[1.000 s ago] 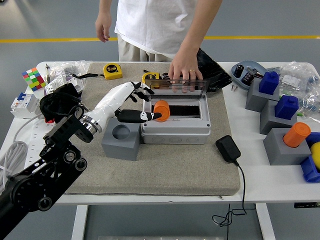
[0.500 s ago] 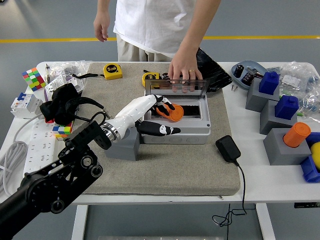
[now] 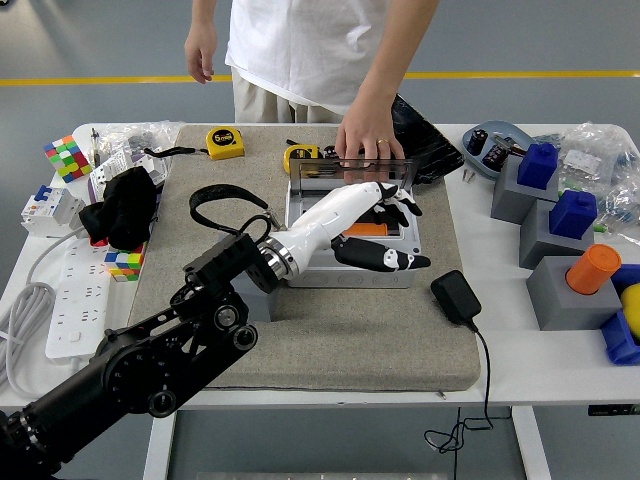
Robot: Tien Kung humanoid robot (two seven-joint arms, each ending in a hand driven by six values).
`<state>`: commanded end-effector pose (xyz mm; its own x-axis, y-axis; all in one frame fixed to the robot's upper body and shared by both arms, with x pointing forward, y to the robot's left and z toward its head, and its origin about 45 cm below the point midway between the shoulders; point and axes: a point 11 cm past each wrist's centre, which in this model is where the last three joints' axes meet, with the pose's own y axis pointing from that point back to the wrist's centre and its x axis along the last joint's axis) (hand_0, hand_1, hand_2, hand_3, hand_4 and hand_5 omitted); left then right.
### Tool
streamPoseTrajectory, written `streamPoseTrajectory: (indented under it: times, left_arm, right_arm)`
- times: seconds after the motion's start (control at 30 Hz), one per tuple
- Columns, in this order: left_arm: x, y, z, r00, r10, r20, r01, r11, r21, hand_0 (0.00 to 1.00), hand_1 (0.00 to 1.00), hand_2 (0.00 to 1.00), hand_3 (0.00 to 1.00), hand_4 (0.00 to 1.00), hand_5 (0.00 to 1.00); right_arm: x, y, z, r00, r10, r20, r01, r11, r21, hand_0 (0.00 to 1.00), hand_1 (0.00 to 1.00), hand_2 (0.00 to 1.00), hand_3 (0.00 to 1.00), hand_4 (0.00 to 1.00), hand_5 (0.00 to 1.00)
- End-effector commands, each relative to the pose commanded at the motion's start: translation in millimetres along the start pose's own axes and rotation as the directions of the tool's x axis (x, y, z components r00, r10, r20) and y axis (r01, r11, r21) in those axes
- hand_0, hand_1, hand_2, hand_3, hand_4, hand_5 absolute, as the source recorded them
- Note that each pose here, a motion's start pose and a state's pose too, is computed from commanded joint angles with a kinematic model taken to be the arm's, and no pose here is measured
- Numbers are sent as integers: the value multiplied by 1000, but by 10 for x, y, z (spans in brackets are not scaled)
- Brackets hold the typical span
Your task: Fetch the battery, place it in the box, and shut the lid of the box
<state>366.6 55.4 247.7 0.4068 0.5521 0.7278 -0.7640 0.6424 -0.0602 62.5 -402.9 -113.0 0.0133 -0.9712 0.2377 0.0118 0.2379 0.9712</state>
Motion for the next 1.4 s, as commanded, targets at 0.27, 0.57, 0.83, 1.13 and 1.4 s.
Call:
streamPoseTrajectory:
  times: [0.27,0.57,0.83,1.13,1.4]
  left_arm:
    - [390,-190,-58,993,50,110,-52,999,11,817,858,812,799,998,633]
    - [280,-172,-524,982,-73,175,31,972,232,856,895,852,842,998,721]
    - [122,-115,-465,975,-166,145,114,943,312,819,879,824,819,998,726]
    - [69,-72,-248,974,-187,131,142,946,293,809,872,813,810,998,734]
    - [-121,-11,-298,962,-255,101,210,921,328,789,854,806,802,998,744]
  right_arm:
    - [-4,1,-10,1000,-1,-1,1,1000,1,642,663,673,576,972,580]
    - [-12,3,-26,1000,-4,-3,4,1000,5,641,663,673,576,973,581]
    - [-13,2,-18,1000,-4,-4,4,1000,5,641,662,673,576,973,581]
    - [-20,0,-10,1000,-5,-8,5,1000,5,641,663,673,576,973,581]
    - [-17,-2,4,1000,-4,-9,4,1000,2,641,663,673,576,973,581]
